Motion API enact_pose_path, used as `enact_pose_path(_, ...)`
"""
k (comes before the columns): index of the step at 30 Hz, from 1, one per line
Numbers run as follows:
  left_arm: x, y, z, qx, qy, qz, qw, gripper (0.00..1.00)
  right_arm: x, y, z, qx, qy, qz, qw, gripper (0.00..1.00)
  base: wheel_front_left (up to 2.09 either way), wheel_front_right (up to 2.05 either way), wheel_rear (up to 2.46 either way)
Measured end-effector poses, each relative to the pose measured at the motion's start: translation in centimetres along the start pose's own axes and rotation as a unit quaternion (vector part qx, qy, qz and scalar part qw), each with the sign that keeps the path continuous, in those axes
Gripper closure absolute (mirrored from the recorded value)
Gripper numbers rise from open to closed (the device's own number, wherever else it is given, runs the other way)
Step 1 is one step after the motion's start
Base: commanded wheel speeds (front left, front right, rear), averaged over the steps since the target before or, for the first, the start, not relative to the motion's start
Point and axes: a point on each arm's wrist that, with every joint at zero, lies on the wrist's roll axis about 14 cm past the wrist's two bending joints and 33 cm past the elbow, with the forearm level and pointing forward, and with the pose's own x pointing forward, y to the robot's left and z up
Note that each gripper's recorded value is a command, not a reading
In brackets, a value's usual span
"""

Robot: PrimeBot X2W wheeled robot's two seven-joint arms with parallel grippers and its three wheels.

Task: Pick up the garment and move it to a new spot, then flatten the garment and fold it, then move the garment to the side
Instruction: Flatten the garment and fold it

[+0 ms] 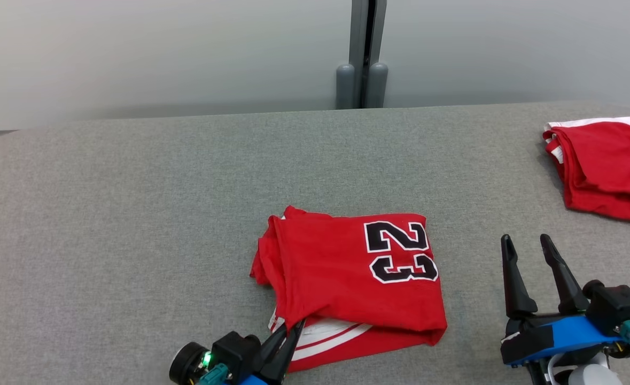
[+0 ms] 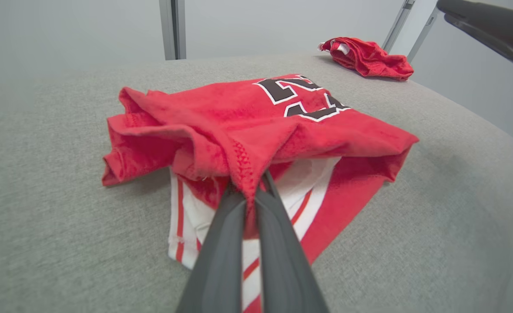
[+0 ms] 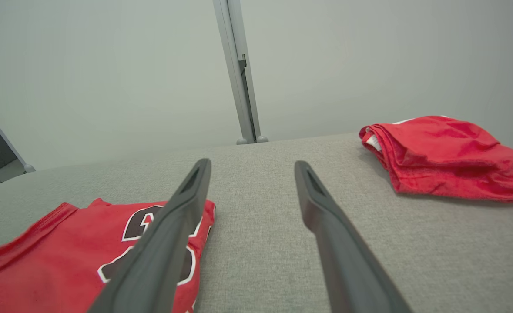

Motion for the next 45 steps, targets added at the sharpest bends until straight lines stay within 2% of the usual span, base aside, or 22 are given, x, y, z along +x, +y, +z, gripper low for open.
enact_pose_path(8, -2.1, 0.3, -2.5, -0.021, 0.047, 0.005, 0.999, 1.0, 0.2, -0.5, -0.8, -0.001, 0.01, -0.007, 1.0, 0.0, 0.0, 0.0, 0.0)
enact_pose_path(9, -2.1, 0.3, -2.5, -0.023, 0.047, 0.006, 0.999, 0.22, 0.2, -0.5, -0.9, -0.001, 0.011, -0.006, 1.0, 0.0, 0.0, 0.0, 0.0)
enact_pose_path(10, -2.1, 0.3, -2.4, -0.023, 0.045, 0.007, 0.999, 0.0, 0.2, -0.4, -1.0, -0.001, 0.013, -0.006, 1.0, 0.0, 0.0, 0.0, 0.0)
enact_pose_path(18, -1.1, 1.2, 2.0, -0.018, -0.036, 0.029, 0.999, 0.0, 0.3, -0.3, -1.6, 0.001, 0.02, -0.005, 1.0, 0.0, 0.0, 0.0, 0.0)
enact_pose_path(24, -2.3, 7.1, 9.3, 0.019, -0.145, 0.132, 0.98, 0.0, 1.0, 0.5, -0.8, 0.001, 0.006, 0.008, 1.0, 0.0, 0.0, 0.0, 0.0)
enact_pose_path(28, -3.7, 9.7, 11.3, 0.035, -0.175, 0.179, 0.968, 0.0, 1.1, 0.7, -0.6, 0.001, 0.002, 0.011, 1.0, 0.0, 0.0, 0.0, 0.0)
enact_pose_path(36, -6.8, 13.6, 12.7, 0.036, -0.203, 0.264, 0.942, 0.0, 1.0, 1.2, 0.0, 0.0, -0.006, 0.017, 1.0, 0.0, 0.0, 0.0, 0.0)
enact_pose_path(45, -9.1, 15.3, 10.8, 0.038, -0.18, 0.308, 0.934, 0.0, 0.4, 2.0, 0.4, 0.0, -0.011, 0.029, 1.0, 0.0, 0.0, 0.0, 0.0)
